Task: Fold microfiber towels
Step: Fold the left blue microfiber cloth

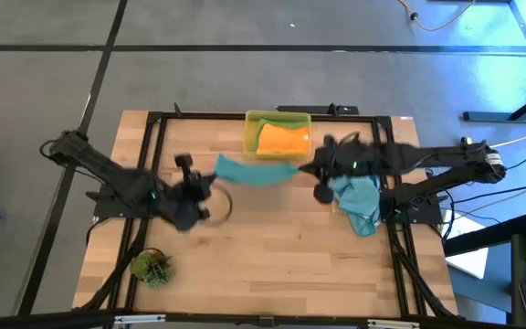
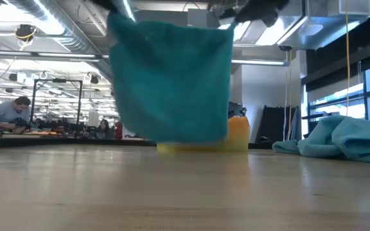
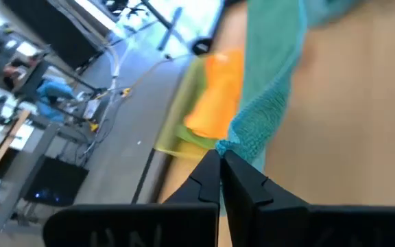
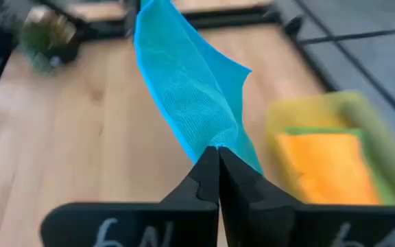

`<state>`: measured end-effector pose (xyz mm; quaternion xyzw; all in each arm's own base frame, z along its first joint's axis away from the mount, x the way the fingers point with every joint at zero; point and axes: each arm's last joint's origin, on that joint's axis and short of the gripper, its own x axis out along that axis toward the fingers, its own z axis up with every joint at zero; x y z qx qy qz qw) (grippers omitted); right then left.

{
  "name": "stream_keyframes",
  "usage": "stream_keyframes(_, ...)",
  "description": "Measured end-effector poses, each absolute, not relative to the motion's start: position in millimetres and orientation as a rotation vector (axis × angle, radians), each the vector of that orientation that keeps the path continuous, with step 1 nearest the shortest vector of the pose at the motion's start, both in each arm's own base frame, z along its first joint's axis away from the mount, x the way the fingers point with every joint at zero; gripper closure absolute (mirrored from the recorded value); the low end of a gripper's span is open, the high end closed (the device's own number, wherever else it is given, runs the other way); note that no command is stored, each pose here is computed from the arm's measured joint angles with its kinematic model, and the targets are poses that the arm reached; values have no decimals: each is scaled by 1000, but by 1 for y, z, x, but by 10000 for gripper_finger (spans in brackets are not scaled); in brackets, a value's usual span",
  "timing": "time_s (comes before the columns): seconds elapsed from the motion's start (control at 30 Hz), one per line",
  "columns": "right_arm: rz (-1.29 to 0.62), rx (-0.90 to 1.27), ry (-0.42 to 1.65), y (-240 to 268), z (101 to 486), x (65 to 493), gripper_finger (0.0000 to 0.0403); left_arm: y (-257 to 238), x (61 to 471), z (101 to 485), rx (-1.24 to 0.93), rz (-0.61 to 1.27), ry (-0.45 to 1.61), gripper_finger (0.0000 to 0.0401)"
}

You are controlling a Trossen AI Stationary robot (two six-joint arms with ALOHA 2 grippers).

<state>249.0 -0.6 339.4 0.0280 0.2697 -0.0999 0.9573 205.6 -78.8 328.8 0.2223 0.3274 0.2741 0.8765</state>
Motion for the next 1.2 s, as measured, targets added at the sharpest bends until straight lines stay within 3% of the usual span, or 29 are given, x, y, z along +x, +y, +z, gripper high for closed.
stream_keyframes(0.3,-69,183,585,69,250,236,403,-149,203,215,433,446,730,401)
stream_keyframes(0.7,-13,435,545,124,165,195,403,-224,219,126,296,227,726,401)
stream_keyframes(0.9,2,443,606,143,148,197,403,-238,226,121,290,209,721,401)
stream_keyframes(1.2,-66,419,527,122,165,209,403,-222,230,161,376,290,655,401)
